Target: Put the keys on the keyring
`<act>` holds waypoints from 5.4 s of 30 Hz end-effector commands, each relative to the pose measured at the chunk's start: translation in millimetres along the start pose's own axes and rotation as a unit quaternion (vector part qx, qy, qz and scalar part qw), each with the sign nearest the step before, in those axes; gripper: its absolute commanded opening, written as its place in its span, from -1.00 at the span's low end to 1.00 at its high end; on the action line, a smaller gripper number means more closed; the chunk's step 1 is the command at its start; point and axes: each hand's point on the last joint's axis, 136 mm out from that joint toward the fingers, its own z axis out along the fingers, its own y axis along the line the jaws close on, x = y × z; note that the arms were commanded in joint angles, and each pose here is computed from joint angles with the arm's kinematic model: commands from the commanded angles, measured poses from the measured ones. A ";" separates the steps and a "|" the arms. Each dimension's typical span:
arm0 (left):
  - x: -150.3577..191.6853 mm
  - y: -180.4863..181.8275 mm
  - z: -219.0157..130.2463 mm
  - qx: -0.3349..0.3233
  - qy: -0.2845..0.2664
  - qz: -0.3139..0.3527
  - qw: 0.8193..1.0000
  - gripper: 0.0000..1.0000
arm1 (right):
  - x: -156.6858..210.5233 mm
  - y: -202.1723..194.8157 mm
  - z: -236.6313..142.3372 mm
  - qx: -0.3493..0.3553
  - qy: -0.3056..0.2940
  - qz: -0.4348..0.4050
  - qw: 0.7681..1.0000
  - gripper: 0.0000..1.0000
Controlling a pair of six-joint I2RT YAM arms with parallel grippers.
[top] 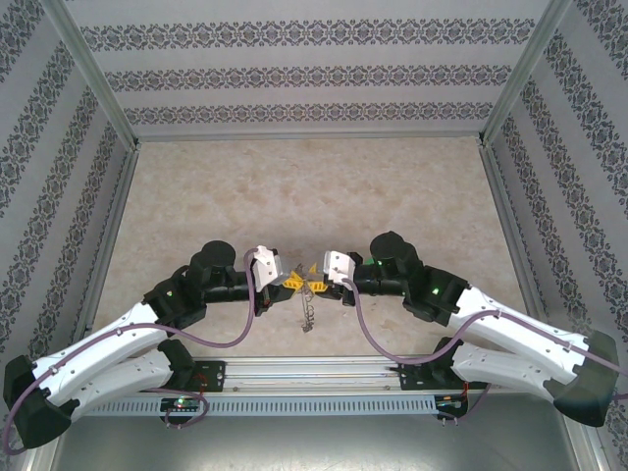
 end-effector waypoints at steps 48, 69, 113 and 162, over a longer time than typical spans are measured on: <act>-61.5 -25.4 -20.4 0.041 -0.160 0.035 0.986 -0.46 | -53.1 21.6 -32.7 -0.063 -0.178 0.026 0.982 -1.00; -63.6 -31.8 -14.8 0.072 -0.163 0.029 0.983 -0.74 | -55.9 19.7 -33.1 -0.057 -0.199 0.032 0.978 -1.00; -59.7 -36.4 -12.6 0.088 -0.159 0.026 0.983 -1.00 | -63.8 15.9 -45.8 -0.041 -0.238 0.028 0.970 -1.00; 20.6 32.0 -4.0 -0.113 -0.054 -0.043 0.991 -1.00 | 253.4 -140.0 -71.2 0.250 0.417 0.536 0.690 0.10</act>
